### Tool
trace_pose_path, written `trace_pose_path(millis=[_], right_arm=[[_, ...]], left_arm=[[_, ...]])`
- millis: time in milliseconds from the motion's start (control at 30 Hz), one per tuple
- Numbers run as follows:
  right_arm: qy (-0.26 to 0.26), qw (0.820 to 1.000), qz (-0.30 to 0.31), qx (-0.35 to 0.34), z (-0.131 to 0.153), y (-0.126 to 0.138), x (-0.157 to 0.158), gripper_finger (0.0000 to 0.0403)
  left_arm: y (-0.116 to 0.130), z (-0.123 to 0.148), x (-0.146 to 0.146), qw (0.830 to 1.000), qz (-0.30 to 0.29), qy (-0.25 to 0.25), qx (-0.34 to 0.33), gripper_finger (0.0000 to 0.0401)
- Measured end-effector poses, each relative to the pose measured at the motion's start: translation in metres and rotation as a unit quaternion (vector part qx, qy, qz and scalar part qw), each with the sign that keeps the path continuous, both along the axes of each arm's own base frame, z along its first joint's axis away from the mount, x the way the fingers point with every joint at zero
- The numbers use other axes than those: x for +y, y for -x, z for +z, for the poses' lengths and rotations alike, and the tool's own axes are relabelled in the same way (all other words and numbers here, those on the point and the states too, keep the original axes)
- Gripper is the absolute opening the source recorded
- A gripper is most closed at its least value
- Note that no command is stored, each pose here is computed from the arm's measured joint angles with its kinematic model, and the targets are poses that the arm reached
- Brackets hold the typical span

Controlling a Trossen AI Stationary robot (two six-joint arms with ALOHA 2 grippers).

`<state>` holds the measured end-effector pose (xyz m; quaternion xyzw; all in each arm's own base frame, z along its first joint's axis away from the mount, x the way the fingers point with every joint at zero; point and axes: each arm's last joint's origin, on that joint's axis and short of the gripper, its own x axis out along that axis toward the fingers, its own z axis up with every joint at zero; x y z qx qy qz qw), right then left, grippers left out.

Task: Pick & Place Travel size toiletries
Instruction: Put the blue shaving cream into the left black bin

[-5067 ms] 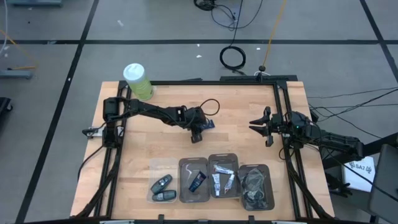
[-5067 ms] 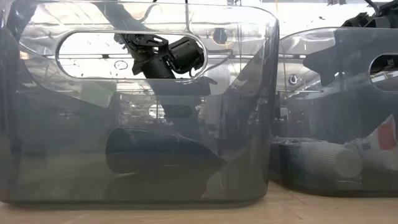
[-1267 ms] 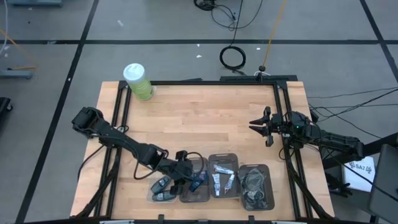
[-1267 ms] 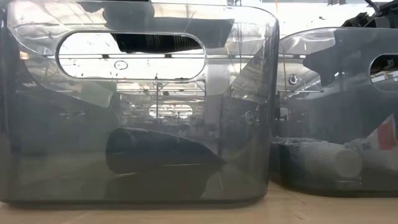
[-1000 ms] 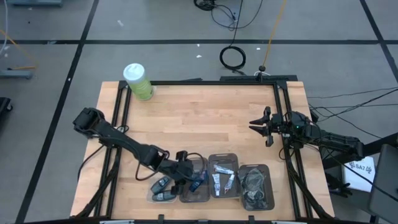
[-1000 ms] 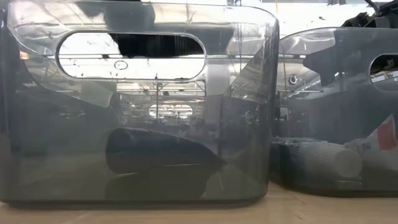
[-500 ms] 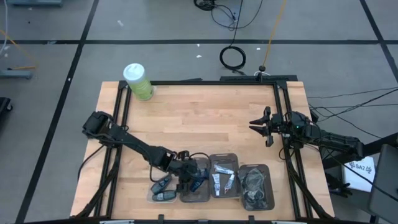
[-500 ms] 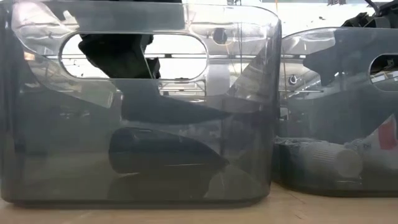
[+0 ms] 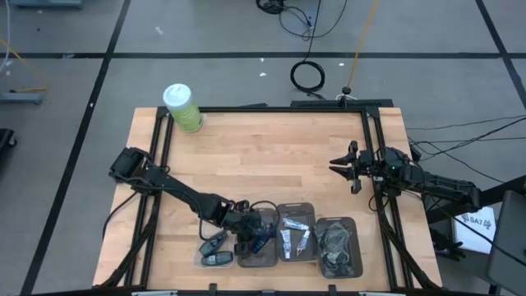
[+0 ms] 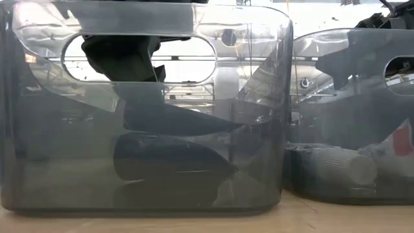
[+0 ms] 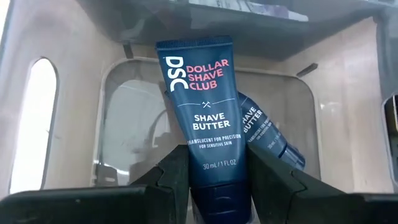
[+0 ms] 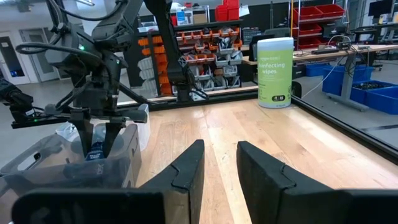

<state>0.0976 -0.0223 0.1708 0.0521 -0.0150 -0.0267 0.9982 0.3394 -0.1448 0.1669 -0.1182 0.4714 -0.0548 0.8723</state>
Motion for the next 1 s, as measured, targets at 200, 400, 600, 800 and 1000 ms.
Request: trace_pose_path(millis=[200,400,600,800,1000], right_arm=[[0.000,1.000,0.000,0.000,0.0001,0.0000,0.0000,0.0084],[0.000,1.000,0.000,0.000,0.0000,0.0000,0.0000,0.0084],[0.000,1.000,0.000,0.000,0.0001,0.0000,0.0000,0.0084],[0.000,1.000,0.000,0.000,0.0000,0.0000,0.0000,0.0084],[0.000,1.000,0.000,0.000,0.0000,0.0000,0.0000,0.0085]], left_arm=[[-0.0002,0.0000,0.0003,1.000,0.016,0.005,0.001,0.0129],[-0.0003,0.0000,0.0006,0.999,0.034,0.011,0.003,0.0129],[-0.0018,0.0002,0.0044,0.998,0.065,0.017,0.004,0.0129],[-0.0025,0.0003,0.0060,0.995,0.093,0.020,0.002,0.0136],[-0.0029,0.0011,0.0064,0.992,0.119,0.032,0.002,0.0210]])
